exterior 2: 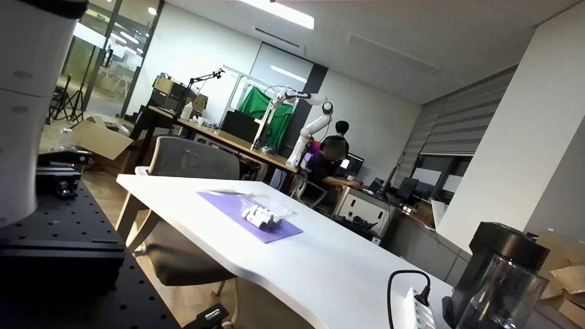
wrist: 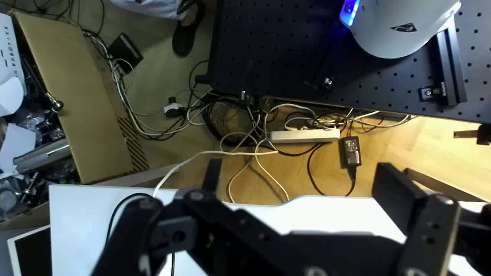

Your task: Press the big switch on the adapter

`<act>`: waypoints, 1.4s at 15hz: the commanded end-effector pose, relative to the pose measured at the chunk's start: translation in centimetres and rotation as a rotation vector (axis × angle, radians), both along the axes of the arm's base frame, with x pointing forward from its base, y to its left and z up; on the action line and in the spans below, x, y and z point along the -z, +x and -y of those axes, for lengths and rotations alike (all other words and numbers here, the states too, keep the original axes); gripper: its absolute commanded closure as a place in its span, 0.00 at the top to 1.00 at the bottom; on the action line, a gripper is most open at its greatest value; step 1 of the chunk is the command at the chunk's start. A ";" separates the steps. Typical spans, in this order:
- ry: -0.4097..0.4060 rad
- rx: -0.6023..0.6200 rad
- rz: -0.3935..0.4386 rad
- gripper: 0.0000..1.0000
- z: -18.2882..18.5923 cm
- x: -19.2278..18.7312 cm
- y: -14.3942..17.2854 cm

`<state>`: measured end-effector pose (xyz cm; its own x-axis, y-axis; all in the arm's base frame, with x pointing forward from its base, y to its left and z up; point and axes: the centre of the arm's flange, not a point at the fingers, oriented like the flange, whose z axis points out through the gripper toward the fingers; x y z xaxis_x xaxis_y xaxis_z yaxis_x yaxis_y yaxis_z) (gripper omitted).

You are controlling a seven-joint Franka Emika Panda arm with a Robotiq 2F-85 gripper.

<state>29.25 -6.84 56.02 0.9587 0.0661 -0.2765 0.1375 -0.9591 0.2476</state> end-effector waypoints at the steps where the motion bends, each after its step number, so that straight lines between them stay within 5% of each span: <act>1: 0.000 -0.001 0.002 1.00 0.0 0.0 0.0; 9: 0.000 -0.001 0.005 1.00 0.0 -0.1 0.0; 13: -0.135 -0.046 0.152 1.00 7.6 -0.8 1.7; 17: -0.177 -0.027 0.248 1.00 18.9 -0.5 3.6; 18: -0.174 -0.013 0.262 0.75 21.6 -0.1 4.1; 21: -0.151 0.054 0.295 0.62 28.5 1.4 6.1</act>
<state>31.10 -29.25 54.92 0.9991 0.0400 0.0102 0.0319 -0.9044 0.4256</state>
